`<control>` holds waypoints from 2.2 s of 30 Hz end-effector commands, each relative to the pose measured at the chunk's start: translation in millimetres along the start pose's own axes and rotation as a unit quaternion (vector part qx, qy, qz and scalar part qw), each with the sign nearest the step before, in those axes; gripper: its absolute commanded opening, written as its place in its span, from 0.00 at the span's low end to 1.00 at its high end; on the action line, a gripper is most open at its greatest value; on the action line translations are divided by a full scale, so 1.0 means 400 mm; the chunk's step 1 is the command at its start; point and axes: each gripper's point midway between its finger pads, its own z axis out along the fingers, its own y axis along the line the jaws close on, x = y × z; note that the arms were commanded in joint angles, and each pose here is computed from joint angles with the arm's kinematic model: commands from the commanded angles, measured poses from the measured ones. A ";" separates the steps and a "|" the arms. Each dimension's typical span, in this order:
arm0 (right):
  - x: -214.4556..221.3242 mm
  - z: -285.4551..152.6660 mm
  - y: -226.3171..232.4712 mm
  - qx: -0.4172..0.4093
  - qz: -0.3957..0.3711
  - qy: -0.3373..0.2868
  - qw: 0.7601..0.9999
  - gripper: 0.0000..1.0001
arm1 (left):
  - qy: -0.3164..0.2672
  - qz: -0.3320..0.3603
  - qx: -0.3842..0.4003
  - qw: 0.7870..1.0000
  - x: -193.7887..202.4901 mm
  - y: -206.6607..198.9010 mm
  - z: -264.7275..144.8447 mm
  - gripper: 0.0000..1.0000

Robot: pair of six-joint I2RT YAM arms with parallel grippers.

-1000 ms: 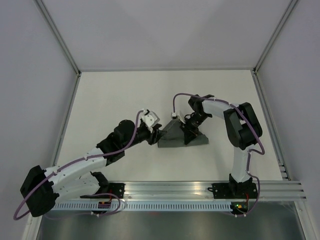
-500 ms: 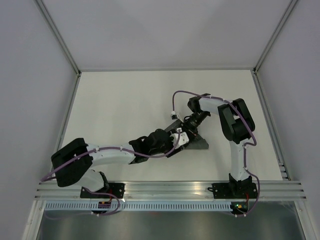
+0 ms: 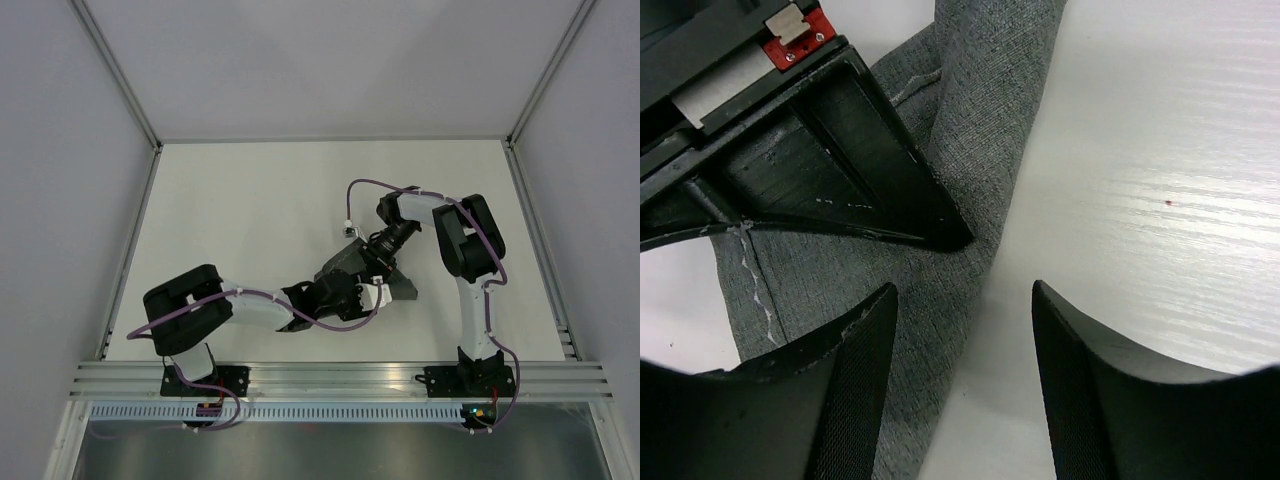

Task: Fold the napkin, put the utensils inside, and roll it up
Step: Roll the napkin at the center of the board.

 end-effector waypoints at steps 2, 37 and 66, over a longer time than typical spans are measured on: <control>0.102 0.031 -0.174 0.092 -0.039 0.097 0.990 0.13 | -0.034 0.042 -0.044 0.998 -0.048 0.045 0.034 0.61; -0.084 -0.155 -0.076 0.161 -0.063 -0.055 0.983 0.65 | 0.052 -0.066 0.108 0.991 0.070 -0.099 0.077 0.02; 0.030 -0.281 0.055 0.395 -0.309 -0.220 0.837 0.63 | 0.188 -0.337 0.268 0.883 0.133 -0.044 0.089 0.02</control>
